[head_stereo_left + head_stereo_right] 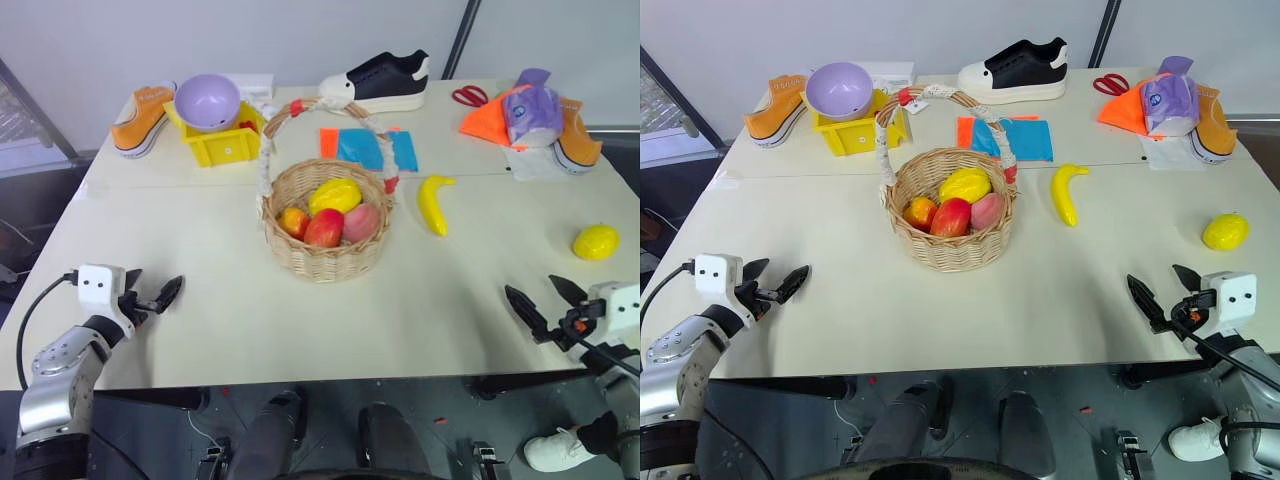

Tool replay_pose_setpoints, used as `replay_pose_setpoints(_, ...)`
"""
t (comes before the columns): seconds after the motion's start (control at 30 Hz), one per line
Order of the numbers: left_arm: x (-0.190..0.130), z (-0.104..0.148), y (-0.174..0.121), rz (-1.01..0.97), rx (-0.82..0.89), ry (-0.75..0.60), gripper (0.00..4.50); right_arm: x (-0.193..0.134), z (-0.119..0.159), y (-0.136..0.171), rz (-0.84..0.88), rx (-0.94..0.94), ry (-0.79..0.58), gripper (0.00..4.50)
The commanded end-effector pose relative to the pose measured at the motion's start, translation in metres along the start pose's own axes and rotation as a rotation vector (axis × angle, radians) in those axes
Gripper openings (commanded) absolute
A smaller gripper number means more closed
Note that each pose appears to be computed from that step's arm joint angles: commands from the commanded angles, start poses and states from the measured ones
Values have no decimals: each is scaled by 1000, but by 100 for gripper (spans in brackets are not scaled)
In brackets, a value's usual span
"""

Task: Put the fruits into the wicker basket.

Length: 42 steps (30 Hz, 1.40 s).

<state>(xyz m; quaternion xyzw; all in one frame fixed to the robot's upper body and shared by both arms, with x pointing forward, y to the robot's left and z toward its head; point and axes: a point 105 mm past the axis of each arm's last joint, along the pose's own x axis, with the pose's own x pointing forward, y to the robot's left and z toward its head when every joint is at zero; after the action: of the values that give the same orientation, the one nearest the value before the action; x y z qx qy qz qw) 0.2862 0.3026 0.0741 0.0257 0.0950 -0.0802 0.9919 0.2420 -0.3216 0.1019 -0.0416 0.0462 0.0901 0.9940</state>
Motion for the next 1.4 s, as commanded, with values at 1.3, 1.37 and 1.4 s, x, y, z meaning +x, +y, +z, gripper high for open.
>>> replay_pose_setpoints(1.3,-16,120,-203,-947,230,-176,450,186,44,57,48,-38,93,391)
replay_pose_setpoints(1.37,-16,119,-202,-939,229,-174,450,186,46,58,57,-36,78,317)
replay_pose_setpoints(1.4,-15,118,-201,-935,228,-174,450,186,49,58,60,-39,67,260)
